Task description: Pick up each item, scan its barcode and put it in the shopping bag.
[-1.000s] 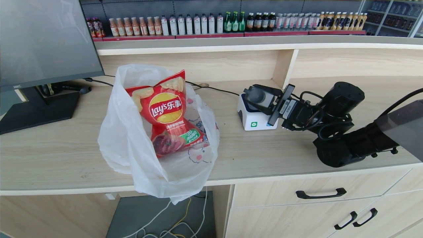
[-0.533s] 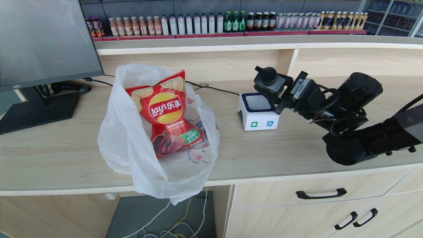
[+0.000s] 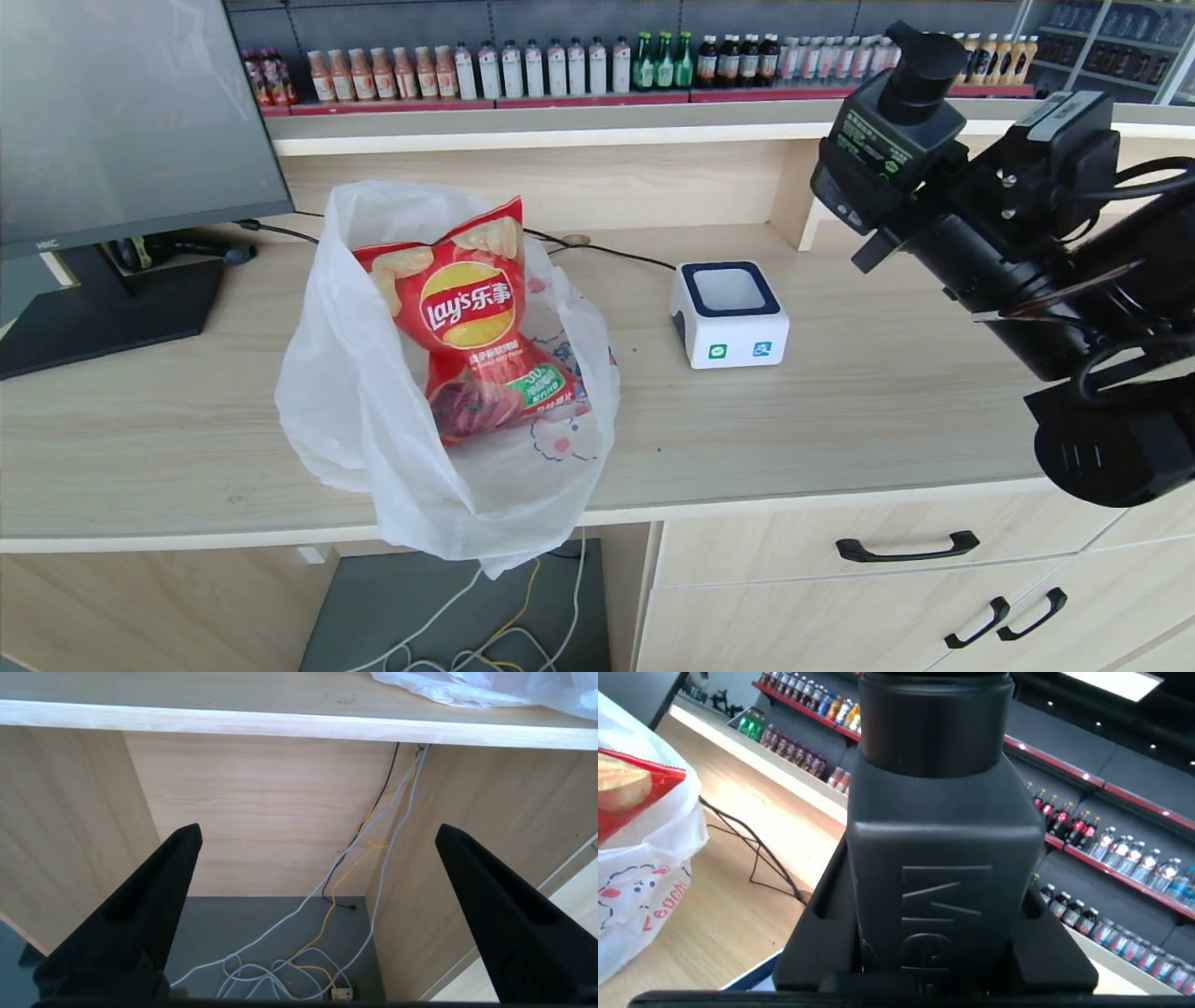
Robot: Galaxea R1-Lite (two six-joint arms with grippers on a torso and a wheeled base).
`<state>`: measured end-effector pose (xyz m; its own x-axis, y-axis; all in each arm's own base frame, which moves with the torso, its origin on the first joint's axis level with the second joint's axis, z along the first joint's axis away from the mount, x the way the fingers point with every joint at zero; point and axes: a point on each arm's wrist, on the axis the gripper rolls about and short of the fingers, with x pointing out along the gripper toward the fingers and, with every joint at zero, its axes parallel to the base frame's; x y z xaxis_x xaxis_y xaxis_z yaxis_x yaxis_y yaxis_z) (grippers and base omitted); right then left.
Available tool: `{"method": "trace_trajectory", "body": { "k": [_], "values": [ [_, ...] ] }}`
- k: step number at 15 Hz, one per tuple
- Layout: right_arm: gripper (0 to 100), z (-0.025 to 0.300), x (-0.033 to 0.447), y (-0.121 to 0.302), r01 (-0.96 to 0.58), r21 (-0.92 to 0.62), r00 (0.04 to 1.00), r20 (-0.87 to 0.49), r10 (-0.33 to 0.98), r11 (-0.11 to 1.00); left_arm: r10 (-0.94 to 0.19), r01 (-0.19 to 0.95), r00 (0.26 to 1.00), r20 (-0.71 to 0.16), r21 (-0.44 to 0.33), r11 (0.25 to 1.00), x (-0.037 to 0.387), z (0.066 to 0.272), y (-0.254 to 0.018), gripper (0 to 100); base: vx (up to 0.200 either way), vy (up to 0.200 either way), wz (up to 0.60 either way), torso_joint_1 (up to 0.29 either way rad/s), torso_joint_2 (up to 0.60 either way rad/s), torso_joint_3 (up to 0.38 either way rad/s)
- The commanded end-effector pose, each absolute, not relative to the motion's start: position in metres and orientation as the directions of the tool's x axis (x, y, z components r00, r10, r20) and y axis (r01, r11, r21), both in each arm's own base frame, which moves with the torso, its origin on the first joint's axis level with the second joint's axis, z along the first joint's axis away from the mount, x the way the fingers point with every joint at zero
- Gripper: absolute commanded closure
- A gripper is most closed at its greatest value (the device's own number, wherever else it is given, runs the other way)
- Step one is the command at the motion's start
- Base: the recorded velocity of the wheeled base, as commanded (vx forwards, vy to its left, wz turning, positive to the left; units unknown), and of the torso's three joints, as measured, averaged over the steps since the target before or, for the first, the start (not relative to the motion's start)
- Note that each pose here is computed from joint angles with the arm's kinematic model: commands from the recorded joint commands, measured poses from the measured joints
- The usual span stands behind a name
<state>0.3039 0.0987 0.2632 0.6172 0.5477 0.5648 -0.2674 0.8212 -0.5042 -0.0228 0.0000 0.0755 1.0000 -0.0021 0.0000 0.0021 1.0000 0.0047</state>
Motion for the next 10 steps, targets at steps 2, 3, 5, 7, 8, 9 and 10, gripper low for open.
{"method": "trace_trajectory", "body": {
  "k": [2,3,5,7,8,9,10],
  "values": [
    [100,0.258,0.269,0.087,-0.3,-0.433,0.657,0.552,0.513,0.85,-0.003,0.003,1.0,0.0,0.005,1.0,-0.023,0.075,0.0,0,0.0,0.0,0.0,0.0,0.0,0.0],
    [100,0.253,0.259,0.084,-0.314,-0.423,0.672,0.534,0.514,0.85,-0.002,0.002,1.0,0.0,0.005,1.0,-0.023,0.075,0.0,0,0.0,0.0,0.0,0.0,0.0,0.0],
    [100,0.246,0.248,0.079,-0.307,-0.377,0.715,0.514,0.473,0.874,-0.002,0.002,1.0,0.0,0.005,1.0,-0.023,0.075,0.0,0,0.0,0.0,0.0,0.0,0.0,0.0],
    [100,0.239,0.241,0.076,-0.28,-0.308,0.765,0.5,0.405,0.909,-0.002,0.002,1.0,0.0,0.005,1.0,-0.023,0.075,0.0,0,0.0,0.0,0.0,0.0,0.0,0.0],
    [100,0.234,0.232,0.073,-0.277,-0.281,0.788,0.481,0.385,0.919,-0.003,0.003,1.0,0.0,0.006,1.0,-0.023,0.075,0.0,0,0.0,0.0,0.0,0.0,0.0,0.0],
    [100,0.227,0.228,0.071,-0.268,-0.254,0.813,0.458,0.359,0.929,-0.003,0.003,1.0,0.0,0.006,1.0,-0.023,0.075,0.0,0,0.0,0.0,0.0,0.0,0.0,0.0],
    [100,0.221,0.225,0.069,-0.254,-0.242,0.832,0.438,0.339,0.936,-0.003,0.003,1.0,0.0,0.005,1.0,-0.023,0.075,0.0,0,0.0,0.0,0.0,0.0,0.0,0.0]
  ]
}}
